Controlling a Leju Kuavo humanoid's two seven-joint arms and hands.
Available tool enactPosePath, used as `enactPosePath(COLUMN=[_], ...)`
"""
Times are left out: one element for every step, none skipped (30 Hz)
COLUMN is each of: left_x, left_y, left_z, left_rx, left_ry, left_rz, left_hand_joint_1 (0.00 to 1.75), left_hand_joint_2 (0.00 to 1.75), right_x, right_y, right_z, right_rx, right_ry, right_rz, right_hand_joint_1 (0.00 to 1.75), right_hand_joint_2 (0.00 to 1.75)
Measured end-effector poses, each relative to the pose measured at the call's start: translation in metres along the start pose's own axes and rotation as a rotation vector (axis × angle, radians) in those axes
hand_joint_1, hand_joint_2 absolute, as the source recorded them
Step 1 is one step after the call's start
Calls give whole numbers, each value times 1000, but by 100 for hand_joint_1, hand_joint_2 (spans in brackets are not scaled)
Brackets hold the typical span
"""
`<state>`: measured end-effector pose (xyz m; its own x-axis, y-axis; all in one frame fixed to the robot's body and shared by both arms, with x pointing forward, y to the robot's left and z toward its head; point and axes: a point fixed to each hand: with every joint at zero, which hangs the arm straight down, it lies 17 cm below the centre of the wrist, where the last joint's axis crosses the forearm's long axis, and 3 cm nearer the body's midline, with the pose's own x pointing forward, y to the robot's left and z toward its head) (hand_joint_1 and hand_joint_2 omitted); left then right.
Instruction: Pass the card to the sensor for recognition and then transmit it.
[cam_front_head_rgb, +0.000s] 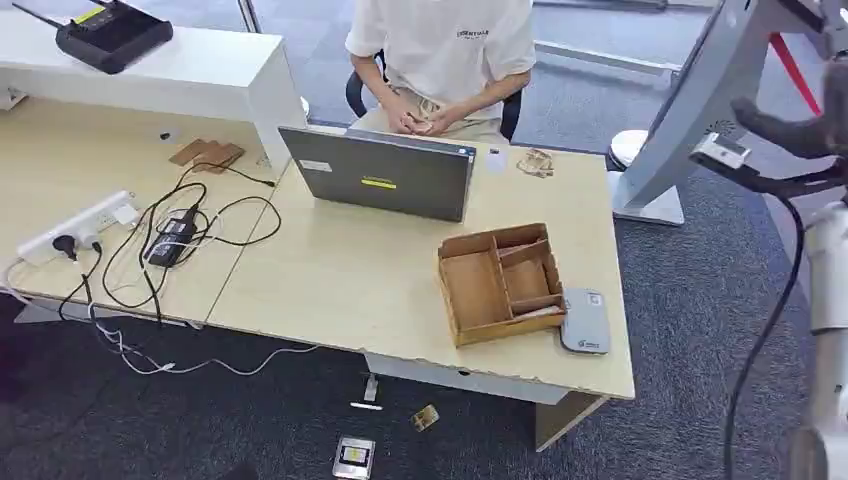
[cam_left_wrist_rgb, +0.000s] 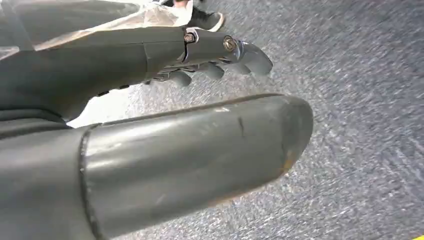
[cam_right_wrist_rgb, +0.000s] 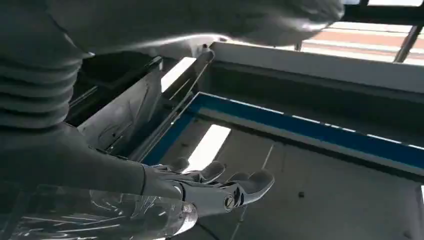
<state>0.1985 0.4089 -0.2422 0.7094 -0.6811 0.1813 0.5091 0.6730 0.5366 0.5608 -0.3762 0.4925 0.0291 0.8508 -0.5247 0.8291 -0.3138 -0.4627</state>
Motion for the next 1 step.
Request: enactPosePath(left_x=[-2], left_y=[-1], left_z=[0], left_rx=[1], left_ry=[2], left_rz=[4], left_hand_joint_1=[0], left_hand_joint_2=[0], right_x=[-10], right_y=[-2], right_z=[2], right_rx=[-2], right_ry=[11], right_rz=[14], right_hand_joint_1=[0], right_hand_joint_2=[0])
